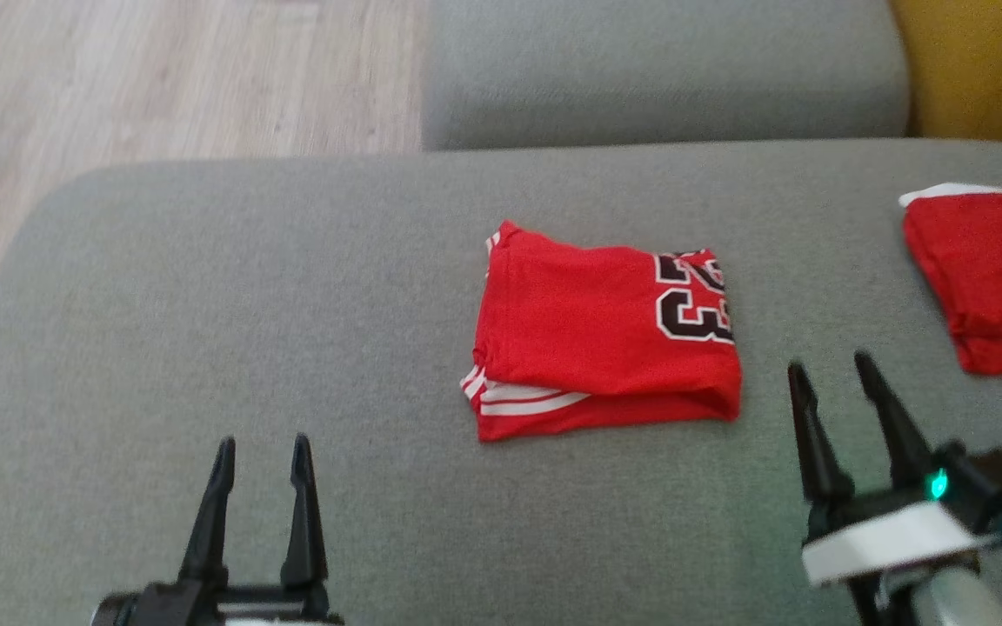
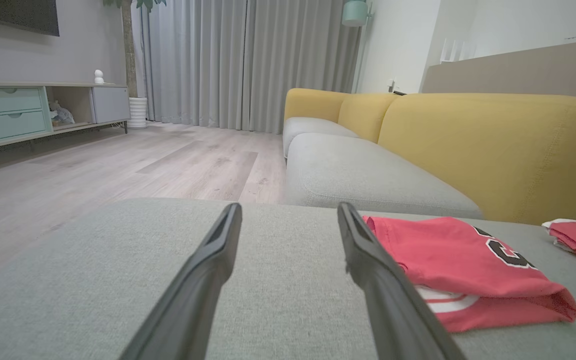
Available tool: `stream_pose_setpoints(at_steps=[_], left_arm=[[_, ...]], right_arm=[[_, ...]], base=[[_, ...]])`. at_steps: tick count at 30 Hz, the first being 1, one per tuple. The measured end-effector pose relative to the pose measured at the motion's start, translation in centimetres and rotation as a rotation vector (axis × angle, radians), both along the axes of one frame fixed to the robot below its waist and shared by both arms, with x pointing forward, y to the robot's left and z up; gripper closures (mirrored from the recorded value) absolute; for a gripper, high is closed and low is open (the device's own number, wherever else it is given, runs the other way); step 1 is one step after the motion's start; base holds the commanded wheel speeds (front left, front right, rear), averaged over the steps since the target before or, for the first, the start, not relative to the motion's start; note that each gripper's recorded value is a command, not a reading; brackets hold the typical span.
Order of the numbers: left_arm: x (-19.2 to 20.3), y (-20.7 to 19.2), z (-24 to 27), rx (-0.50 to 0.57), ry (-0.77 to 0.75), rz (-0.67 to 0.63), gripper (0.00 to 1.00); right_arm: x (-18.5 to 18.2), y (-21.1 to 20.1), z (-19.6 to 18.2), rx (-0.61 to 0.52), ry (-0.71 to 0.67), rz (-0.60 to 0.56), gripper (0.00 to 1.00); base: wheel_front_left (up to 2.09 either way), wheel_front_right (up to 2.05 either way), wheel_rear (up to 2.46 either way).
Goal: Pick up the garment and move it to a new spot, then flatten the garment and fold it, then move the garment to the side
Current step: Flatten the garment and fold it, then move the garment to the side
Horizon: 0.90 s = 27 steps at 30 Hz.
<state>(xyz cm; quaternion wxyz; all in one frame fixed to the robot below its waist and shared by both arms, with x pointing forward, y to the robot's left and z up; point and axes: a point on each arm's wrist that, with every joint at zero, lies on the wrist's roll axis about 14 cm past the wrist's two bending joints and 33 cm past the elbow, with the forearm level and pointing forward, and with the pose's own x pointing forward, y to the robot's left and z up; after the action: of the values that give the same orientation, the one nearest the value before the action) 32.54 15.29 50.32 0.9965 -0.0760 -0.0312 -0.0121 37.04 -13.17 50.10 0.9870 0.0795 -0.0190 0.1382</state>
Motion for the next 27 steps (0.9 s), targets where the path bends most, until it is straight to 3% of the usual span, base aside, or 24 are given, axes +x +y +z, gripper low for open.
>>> stream_pose_setpoints(at_steps=[7, 27], left_arm=[[-1.8, -0.6, -0.4, -0.001, 0.006, -0.033, 0.00], [-2.4, -0.4, -2.1, 0.015, 0.057, -0.034, 0.00]], right_arm=[[-3.6, -0.4, -2.4, -0.022, 0.066, -0.033, 0.00], [-4.2, -0.3, -3.3, -0.043, 0.089, -0.046, 0.00]], base=[[0.00, 0.00, 0.00], [0.00, 0.00, 0.00]])
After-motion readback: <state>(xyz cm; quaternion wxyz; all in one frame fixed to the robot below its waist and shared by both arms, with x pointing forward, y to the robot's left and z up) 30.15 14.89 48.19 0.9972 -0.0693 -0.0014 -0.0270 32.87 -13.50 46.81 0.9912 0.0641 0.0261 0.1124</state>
